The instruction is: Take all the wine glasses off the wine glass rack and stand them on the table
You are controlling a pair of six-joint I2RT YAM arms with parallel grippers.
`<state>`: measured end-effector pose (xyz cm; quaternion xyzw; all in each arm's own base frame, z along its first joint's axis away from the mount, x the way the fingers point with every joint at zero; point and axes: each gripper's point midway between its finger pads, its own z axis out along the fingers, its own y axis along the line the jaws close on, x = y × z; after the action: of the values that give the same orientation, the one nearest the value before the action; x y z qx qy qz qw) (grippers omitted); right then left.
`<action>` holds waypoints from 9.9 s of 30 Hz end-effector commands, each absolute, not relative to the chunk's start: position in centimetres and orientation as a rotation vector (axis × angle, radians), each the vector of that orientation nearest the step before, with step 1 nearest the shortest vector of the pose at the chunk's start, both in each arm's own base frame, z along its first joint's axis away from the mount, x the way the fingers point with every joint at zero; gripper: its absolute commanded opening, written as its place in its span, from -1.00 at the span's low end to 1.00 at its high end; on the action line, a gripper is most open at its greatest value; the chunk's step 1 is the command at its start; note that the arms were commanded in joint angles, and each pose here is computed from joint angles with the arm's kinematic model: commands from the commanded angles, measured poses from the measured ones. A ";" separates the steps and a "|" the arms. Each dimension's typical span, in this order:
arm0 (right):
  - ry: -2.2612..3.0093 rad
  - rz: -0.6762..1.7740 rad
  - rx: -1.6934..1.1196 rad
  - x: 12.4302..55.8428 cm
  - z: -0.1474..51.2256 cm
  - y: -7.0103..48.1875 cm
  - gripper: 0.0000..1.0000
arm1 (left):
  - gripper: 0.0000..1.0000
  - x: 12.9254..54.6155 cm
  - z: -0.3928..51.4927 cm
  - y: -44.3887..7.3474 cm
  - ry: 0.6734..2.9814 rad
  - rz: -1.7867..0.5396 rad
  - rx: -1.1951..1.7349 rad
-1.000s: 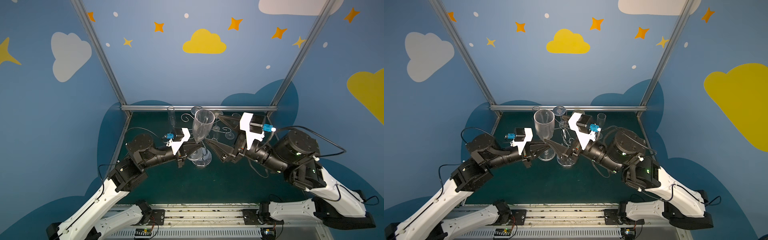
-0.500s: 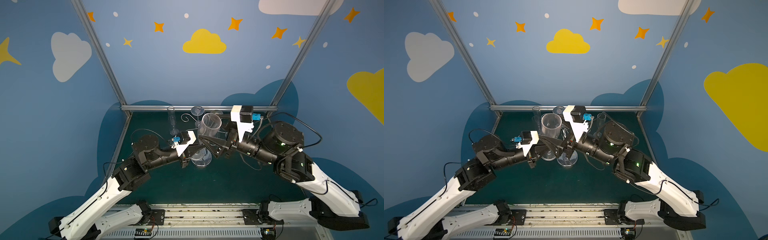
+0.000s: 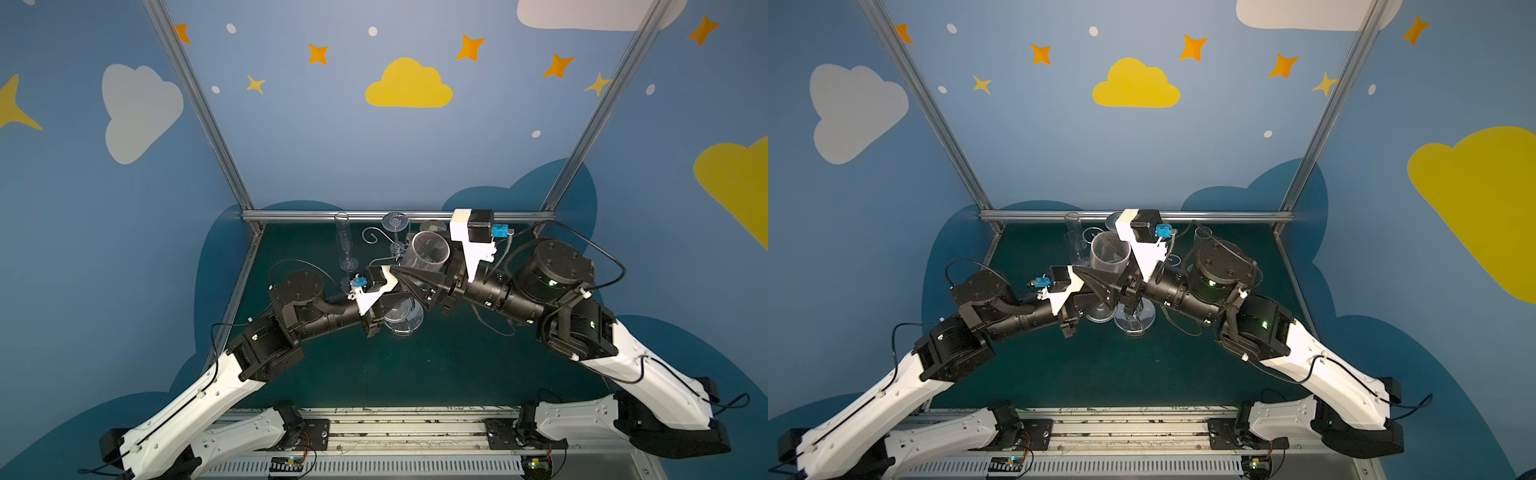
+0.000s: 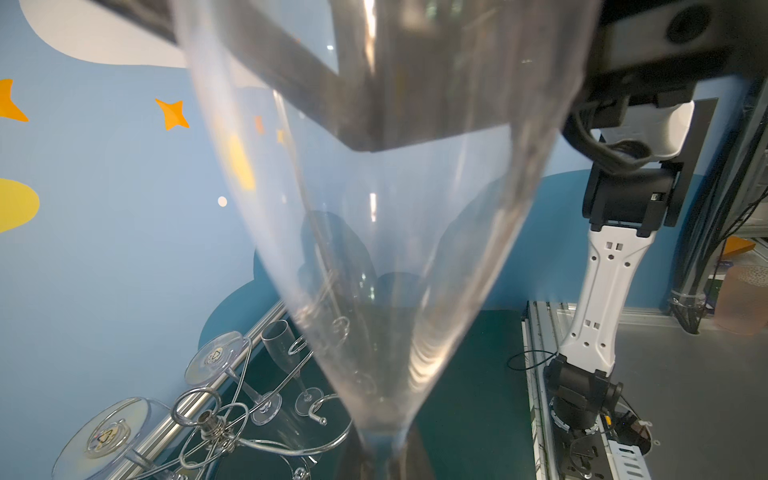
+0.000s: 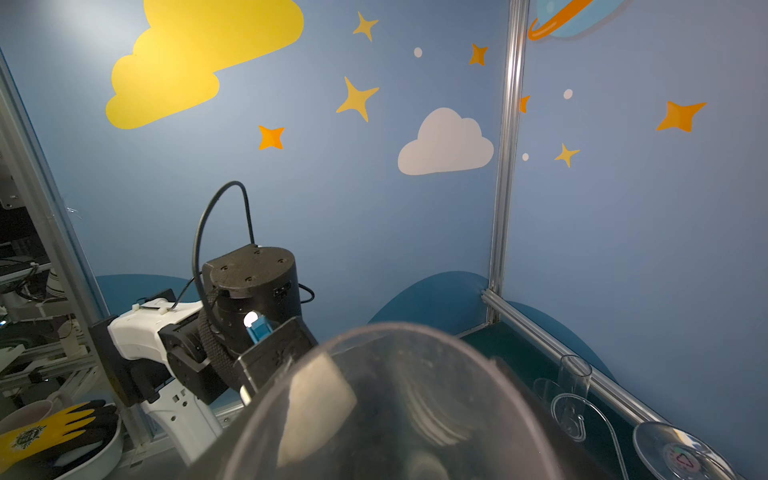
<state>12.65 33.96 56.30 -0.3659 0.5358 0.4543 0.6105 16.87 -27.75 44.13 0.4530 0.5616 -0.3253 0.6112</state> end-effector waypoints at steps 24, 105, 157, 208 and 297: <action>1.126 1.065 -0.864 11.5 57.7 32.6 -0.14 | -0.13 16.7 45.1 -26.8 1.263 -0.733 0.979; 1.783 0.300 -0.324 45.3 22.0 12.4 -0.38 | 0.15 23.7 43.3 -18.1 1.355 -0.288 0.464; 1.911 0.313 -0.334 42.6 19.3 12.1 0.61 | 0.31 24.4 42.4 -17.0 1.396 -0.344 0.432; 1.736 0.446 -0.273 24.6 36.1 9.3 0.68 | 0.29 42.8 42.7 -17.9 1.939 -1.454 0.273; 1.796 0.375 -0.261 23.6 36.0 8.2 0.68 | -0.94 45.3 41.1 -24.2 2.003 -1.679 0.351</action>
<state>23.88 8.39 35.15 -0.1135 0.7817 0.1656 0.5905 45.47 -24.20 39.06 0.1051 0.7511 -0.6117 0.2249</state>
